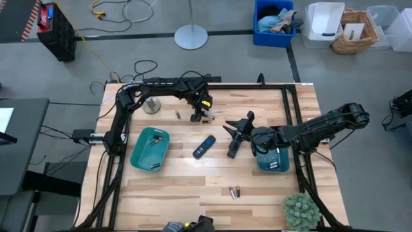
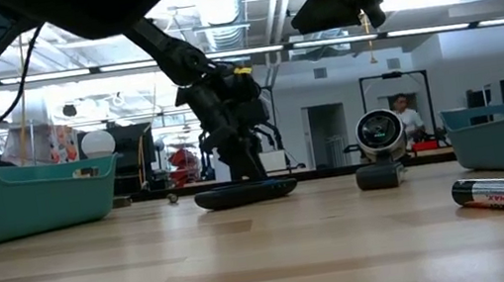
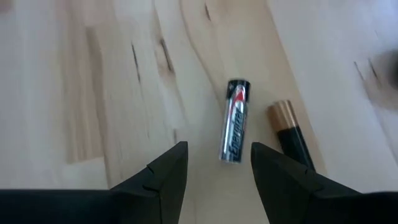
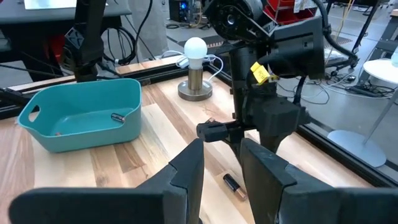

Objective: Sort batteries
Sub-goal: Put the silver battery into the blue bin

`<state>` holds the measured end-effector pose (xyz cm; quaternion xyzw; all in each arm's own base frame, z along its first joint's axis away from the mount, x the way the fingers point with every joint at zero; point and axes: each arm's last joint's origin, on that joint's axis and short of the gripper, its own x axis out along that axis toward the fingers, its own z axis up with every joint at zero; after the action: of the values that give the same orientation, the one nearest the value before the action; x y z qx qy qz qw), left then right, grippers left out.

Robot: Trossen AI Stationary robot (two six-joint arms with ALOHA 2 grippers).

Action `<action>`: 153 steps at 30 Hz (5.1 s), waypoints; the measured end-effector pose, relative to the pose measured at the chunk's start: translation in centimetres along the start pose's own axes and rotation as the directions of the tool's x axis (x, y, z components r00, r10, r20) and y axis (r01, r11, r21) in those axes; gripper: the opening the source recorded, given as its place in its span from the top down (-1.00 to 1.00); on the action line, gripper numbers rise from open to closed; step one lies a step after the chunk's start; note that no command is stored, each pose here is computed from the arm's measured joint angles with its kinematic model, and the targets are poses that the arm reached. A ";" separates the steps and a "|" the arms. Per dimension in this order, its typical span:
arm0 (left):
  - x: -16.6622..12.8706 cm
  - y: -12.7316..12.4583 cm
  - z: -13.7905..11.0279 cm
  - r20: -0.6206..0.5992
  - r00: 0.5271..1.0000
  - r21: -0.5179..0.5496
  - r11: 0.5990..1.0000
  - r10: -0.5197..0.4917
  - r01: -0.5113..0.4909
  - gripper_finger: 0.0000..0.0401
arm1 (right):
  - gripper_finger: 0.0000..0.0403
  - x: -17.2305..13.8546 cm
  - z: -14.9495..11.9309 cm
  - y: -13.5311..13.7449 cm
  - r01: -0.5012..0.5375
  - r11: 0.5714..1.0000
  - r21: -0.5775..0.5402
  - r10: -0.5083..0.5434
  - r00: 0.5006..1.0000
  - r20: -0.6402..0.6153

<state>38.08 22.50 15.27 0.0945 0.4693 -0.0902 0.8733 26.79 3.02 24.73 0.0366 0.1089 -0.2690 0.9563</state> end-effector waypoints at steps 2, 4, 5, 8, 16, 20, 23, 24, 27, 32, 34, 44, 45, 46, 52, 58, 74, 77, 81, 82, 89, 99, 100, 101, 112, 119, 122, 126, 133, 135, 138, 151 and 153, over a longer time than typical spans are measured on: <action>0.0 0.0 -0.1 -0.011 1.000 -0.002 1.000 0.001 -0.001 0.15 | 0.39 0.0 0.0 0.0 0.000 1.000 0.000 0.000 1.000 0.000; 0.0 0.0 -0.1 -0.009 1.000 -0.003 1.000 0.003 -0.003 0.15 | 0.39 0.0 0.0 0.0 0.000 1.000 0.000 0.000 1.000 0.000; 0.0 0.0 -0.1 -0.009 1.000 -0.002 1.000 0.003 -0.003 0.15 | 0.39 0.0 0.0 0.0 0.000 1.000 0.000 0.000 1.000 0.000; 0.0 0.0 -0.1 -0.010 1.000 -0.003 1.000 0.003 -0.003 0.15 | 0.39 0.0 0.0 0.0 0.000 1.000 -0.001 0.000 1.000 0.000; 0.0 -0.1 -0.1 -0.017 1.000 -0.008 1.000 0.000 0.000 0.15 | 0.39 0.0 0.0 0.0 0.000 1.000 -0.001 0.000 1.000 0.000; 0.0 -0.3 -0.3 -0.037 0.999 0.003 1.000 -0.019 0.019 0.17 | 0.39 0.0 0.0 0.0 -0.001 1.000 -0.001 0.001 1.000 0.001; 0.0 -0.2 -0.3 -0.034 0.999 0.005 1.000 -0.013 0.013 0.23 | 0.39 0.0 0.0 0.0 0.000 1.000 -0.001 0.000 1.000 0.001; 0.0 -0.2 -0.3 -0.034 0.999 0.006 1.000 -0.011 0.011 0.25 | 0.39 0.0 0.0 0.0 -0.001 1.000 -0.001 0.001 1.000 0.001; 0.0 -0.2 -0.3 -0.032 0.999 0.004 1.000 -0.005 0.005 0.31 | 0.39 0.0 0.0 0.0 0.000 1.000 -0.002 0.000 1.000 0.001; 0.0 -0.1 -0.3 -0.035 0.999 -0.015 1.000 0.000 0.000 0.31 | 0.39 0.0 0.0 0.0 0.000 1.000 -0.003 0.000 1.000 0.001; 0.0 -0.1 -0.3 -0.036 0.999 -0.018 1.000 0.000 -0.001 0.28 | 0.39 0.0 0.0 0.0 0.001 1.000 -0.002 -0.001 1.000 0.001; 0.1 -0.3 -0.2 -0.047 0.999 -0.019 1.000 0.006 -0.007 0.23 | 0.39 0.0 0.0 0.0 0.001 1.000 -0.001 -0.001 1.000 0.001; 0.1 -0.3 -0.2 -0.051 0.999 -0.014 1.000 0.010 -0.010 0.23 | 0.39 0.0 0.0 0.0 0.001 1.000 -0.001 -0.001 1.000 0.001; 0.2 -0.4 -0.1 -0.055 0.998 -0.011 1.000 0.013 -0.014 0.23 | 0.39 0.0 0.0 0.0 0.001 1.000 -0.001 -0.001 1.000 0.001; 0.3 -0.6 0.0 -0.075 0.997 -0.022 0.999 0.026 -0.028 0.23 | 0.39 0.2 -0.1 -0.1 -0.028 0.999 0.029 0.028 0.999 -0.018; 0.2 -0.5 -0.2 -0.081 0.996 -0.024 0.999 0.026 -0.028 0.22 | 0.33 1.1 -0.2 -1.3 -0.034 0.998 0.053 0.038 0.996 -0.075; 0.2 -0.5 -0.1 -0.057 0.998 0.015 1.000 0.004 -0.004 0.22 | 0.21 5.1 -0.6 -4.9 -0.015 0.999 0.043 0.026 0.962 -0.273; 0.2 -0.4 -0.1 -0.055 0.998 0.022 1.000 0.006 -0.004 0.22 | 0.21 6.7 -1.3 -5.1 0.001 1.000 0.014 0.003 0.948 -0.319; 0.2 -0.3 0.1 -0.029 0.999 0.035 0.999 0.019 -0.018 0.22 | 0.21 8.2 -1.5 -4.7 -0.009 1.000 -0.016 0.003 0.944 -0.331; 0.2 -0.3 0.2 -0.024 1.000 0.036 0.999 0.019 -0.018 0.22 | 0.21 8.5 -1.6 -4.8 -0.009 1.000 -0.027 -0.001 0.939 -0.343; 0.2 -0.3 0.2 -0.008 1.000 0.042 0.999 0.005 -0.005 0.22 | 0.21 11.1 -2.9 -5.3 -0.024 0.996 -0.088 -0.019 0.888 -0.460; 0.2 -0.3 0.2 0.001 1.000 0.039 0.999 -0.006 0.006 0.22 | 0.21 14.1 -4.7 -5.8 -0.043 0.986 -0.159 -0.056 0.820 -0.569; 0.2 -0.3 0.2 0.002 1.000 0.038 0.999 -0.006 0.006 0.22 | 0.21 14.4 -5.1 -6.0 -0.043 0.986 -0.160 -0.059 0.810 -0.583; 0.2 -0.3 0.2 0.002 1.000 0.038 0.999 -0.006 0.006 0.22 | 0.21 14.7 -5.4 -6.1 -0.038 0.986 -0.162 -0.066 0.804 -0.591; 0.2 -0.3 0.2 0.002 1.000 0.036 0.999 -0.006 0.006 0.22 | 0.21 17.5 -7.5 -7.6 0.019 0.988 -0.155 -0.115 0.760 -0.639; 0.2 -0.3 0.2 0.002 1.000 0.034 0.999 -0.006 0.006 0.23 | 0.20 18.0 -8.1 -7.9 0.043 0.990 -0.138 -0.122 0.758 -0.641; 0.2 -0.3 0.2 0.001 1.000 0.030 1.000 -0.006 0.006 0.23 | 0.20 18.2 -8.0 -8.3 0.061 0.990 -0.126 -0.128 0.762 -0.634; 0.2 -0.3 0.2 0.002 1.000 0.028 1.000 -0.005 0.005 0.23 | 0.20 18.2 -8.0 -8.7 0.076 0.990 -0.119 -0.136 0.756 -0.641; 0.2 -0.3 0.3 -0.025 0.999 0.030 0.999 0.028 -0.027 0.23 | 0.20 18.3 -7.9 -8.6 0.076 0.991 -0.113 -0.131 0.770 -0.625; 0.2 -0.3 0.3 -0.027 0.999 0.021 0.999 0.031 -0.030 0.23 | 0.20 18.4 -7.9 -8.7 0.076 0.991 -0.112 -0.130 0.772 -0.623; 0.2 -0.1 0.4 -0.044 0.996 0.009 0.997 0.077 -0.076 0.23 | 0.20 18.5 -7.8 -8.7 0.043 0.994 -0.105 -0.099 0.778 -0.620; 0.2 -0.1 0.1 -0.042 0.997 0.056 0.997 0.060 -0.057 0.23 | 0.20 18.6 -7.7 -8.6 -0.051 0.996 -0.069 -0.003 0.784 -0.621; 0.2 -0.2 0.1 -0.040 0.998 0.068 0.997 0.043 -0.040 0.23 | 0.20 18.6 -7.6 -8.6 -0.052 0.996 -0.067 0.000 0.786 -0.618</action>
<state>38.24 22.29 15.10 0.1353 0.4821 -0.0855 0.8614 36.36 -12.79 12.95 0.0858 0.4258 -0.2243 0.8724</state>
